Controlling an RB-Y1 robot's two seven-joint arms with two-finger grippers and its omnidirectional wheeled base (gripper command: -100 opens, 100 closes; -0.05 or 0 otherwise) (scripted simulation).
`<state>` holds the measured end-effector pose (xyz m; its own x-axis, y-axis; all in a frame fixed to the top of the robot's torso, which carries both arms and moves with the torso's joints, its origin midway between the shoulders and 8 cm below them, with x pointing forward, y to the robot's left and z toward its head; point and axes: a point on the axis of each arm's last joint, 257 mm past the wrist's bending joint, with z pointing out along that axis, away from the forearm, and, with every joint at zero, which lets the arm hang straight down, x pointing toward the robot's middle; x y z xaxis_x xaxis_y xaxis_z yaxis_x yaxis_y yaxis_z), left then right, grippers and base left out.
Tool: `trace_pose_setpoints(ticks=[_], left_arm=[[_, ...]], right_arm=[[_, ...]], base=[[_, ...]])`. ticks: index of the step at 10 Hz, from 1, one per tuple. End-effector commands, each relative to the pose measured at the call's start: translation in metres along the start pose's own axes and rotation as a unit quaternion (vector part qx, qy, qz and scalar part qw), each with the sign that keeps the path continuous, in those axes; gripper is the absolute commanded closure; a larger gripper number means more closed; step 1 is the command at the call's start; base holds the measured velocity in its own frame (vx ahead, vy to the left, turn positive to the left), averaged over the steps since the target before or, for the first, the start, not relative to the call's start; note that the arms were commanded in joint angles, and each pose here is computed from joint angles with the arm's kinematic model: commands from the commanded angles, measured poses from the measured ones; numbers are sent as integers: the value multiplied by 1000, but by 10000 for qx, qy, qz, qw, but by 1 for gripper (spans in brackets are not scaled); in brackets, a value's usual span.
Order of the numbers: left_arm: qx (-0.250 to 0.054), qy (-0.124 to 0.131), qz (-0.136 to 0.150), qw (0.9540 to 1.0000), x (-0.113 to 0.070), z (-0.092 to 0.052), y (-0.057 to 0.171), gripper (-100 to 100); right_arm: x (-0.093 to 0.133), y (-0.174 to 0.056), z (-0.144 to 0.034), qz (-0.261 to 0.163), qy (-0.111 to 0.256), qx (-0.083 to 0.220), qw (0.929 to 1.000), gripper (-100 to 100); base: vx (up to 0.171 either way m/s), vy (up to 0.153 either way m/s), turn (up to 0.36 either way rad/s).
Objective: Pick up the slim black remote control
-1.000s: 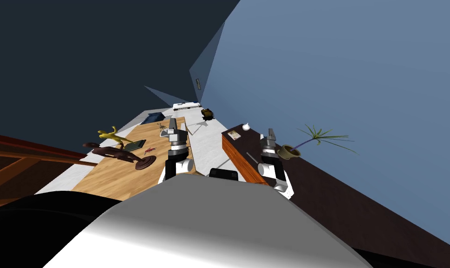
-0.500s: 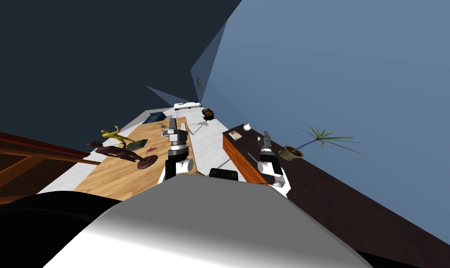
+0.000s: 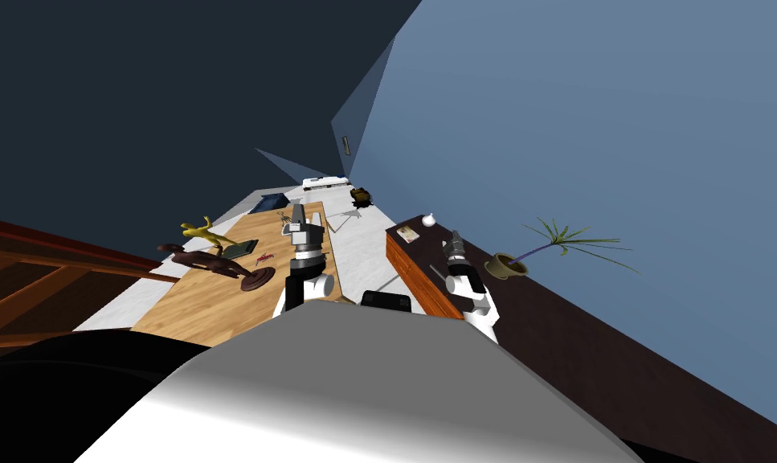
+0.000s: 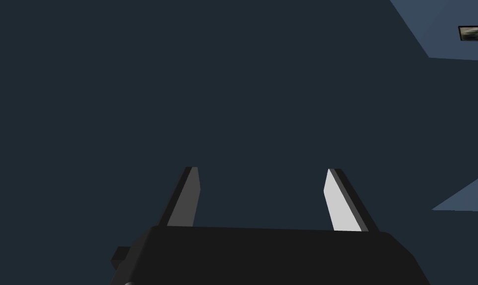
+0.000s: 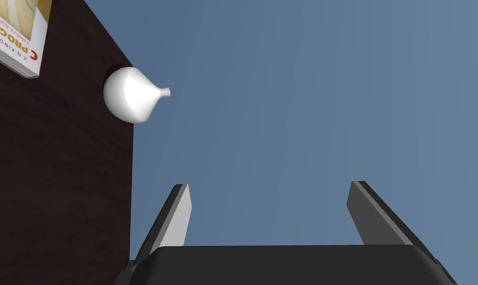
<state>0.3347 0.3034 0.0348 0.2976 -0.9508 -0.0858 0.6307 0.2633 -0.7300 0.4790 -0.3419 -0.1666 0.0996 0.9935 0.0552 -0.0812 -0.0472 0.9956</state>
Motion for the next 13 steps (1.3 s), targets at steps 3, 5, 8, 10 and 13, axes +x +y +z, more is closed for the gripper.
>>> trace_pose_setpoints(ticks=[3, 5, 8, 10, 13], left_arm=[[0, 0, 0, 10000, 0, 0, 0, 0], [0, 0, 0, 10000, 0, 0, 0, 0], [0, 0, 0, 10000, 0, 0, 0, 0], [0, 0, 0, 10000, 0, 0, 0, 0], [0, 0, 0, 10000, 0, 0, 0, 0]], right_arm=[[-12, -38, 7, 203, -98, 567, 9981, -100], [-20, -60, 11, 351, -172, 909, 9951, -100], [-35, -97, 17, 663, -327, 1477, 9863, -100], [-42, -117, 16, 827, -420, 1792, 9794, -100], [-50, -146, 11, 1000, -543, 2243, 9679, -100]], base=[[6, 19, 22], [8, 20, 29], [8, 15, 31], [11, 10, 29], [11, 4, 23]])
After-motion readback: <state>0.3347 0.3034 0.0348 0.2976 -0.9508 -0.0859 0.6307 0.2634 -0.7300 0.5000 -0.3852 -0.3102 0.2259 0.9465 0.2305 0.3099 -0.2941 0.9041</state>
